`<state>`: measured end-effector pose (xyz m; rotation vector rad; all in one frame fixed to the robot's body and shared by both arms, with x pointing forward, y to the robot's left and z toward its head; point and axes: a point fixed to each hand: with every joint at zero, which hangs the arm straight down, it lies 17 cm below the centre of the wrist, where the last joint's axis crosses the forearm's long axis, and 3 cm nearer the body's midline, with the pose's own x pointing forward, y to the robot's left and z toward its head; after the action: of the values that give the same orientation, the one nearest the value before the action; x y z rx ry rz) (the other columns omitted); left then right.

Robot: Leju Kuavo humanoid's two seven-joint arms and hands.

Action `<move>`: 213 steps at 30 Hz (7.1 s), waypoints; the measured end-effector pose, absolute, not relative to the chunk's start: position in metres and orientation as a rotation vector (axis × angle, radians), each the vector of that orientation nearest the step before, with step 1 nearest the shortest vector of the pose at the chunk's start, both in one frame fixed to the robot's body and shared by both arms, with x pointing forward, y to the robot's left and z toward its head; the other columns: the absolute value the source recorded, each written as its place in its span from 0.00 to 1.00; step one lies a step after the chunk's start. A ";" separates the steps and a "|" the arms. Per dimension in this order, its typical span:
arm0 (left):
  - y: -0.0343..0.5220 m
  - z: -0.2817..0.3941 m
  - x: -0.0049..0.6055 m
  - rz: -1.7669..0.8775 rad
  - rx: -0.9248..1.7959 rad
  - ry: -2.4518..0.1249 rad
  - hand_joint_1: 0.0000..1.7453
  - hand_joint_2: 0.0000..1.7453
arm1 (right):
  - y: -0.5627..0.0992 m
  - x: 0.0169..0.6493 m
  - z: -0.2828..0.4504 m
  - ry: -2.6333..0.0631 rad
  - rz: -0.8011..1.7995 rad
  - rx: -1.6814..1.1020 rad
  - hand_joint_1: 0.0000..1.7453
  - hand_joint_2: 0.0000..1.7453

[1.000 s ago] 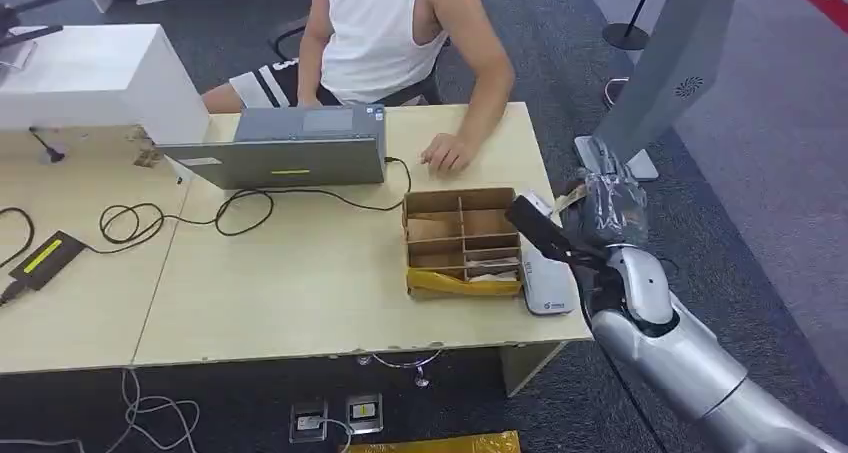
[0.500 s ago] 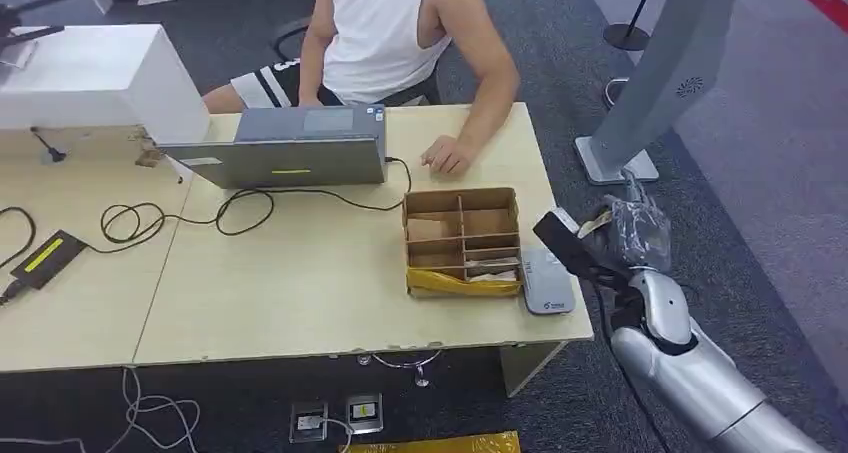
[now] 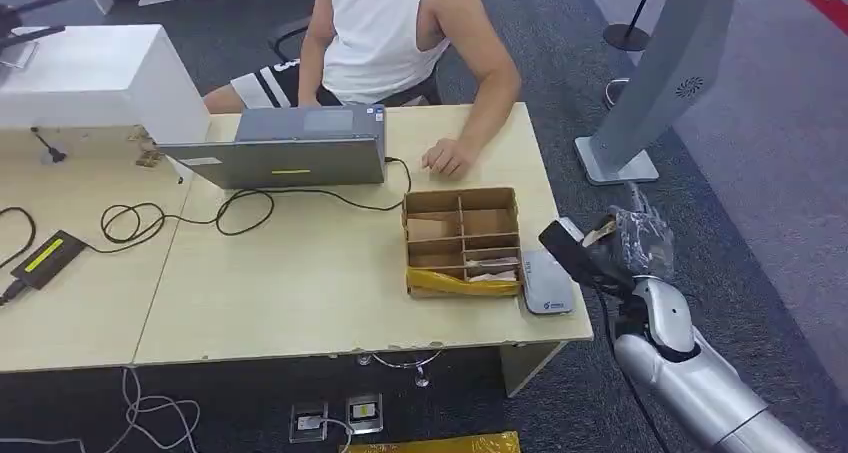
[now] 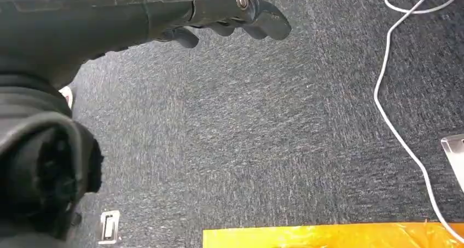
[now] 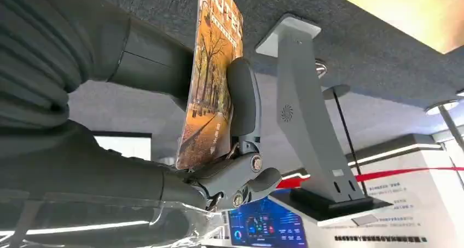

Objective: Pass the card to the sensor for recognition and then transmit it.

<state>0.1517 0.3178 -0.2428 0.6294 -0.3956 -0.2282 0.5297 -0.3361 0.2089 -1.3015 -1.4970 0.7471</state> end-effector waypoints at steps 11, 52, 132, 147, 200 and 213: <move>0.314 -0.241 0.161 -0.241 0.622 -0.411 0.00 0.00 | -0.318 0.534 0.155 -1.400 0.871 -1.205 1.00 1.00; 0.317 -0.242 0.160 -0.260 0.620 -0.403 0.00 0.00 | -0.298 0.526 0.106 -1.329 0.923 -1.130 1.00 1.00; 0.300 -0.235 0.196 -0.404 0.602 -0.453 0.00 0.00 | -0.176 0.618 0.352 -1.654 1.099 -1.455 0.00 1.00; 0.302 -0.235 0.194 -0.396 0.612 -0.446 0.00 0.00 | -0.187 0.619 0.347 -1.695 1.006 -1.469 0.00 1.00; 0.322 -0.241 0.161 -0.296 0.638 -0.403 0.00 0.00 | -0.132 0.464 0.154 -1.552 1.305 -0.961 0.00 1.00; 0.322 -0.241 0.161 -0.296 0.636 -0.403 0.00 0.00 | -0.140 0.456 0.131 -1.483 1.349 -0.963 0.00 1.00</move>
<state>0.1615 0.3219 -0.2411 0.6356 -0.4033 -0.2958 0.4561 -0.1399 0.1308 -0.9633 -1.4826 1.3485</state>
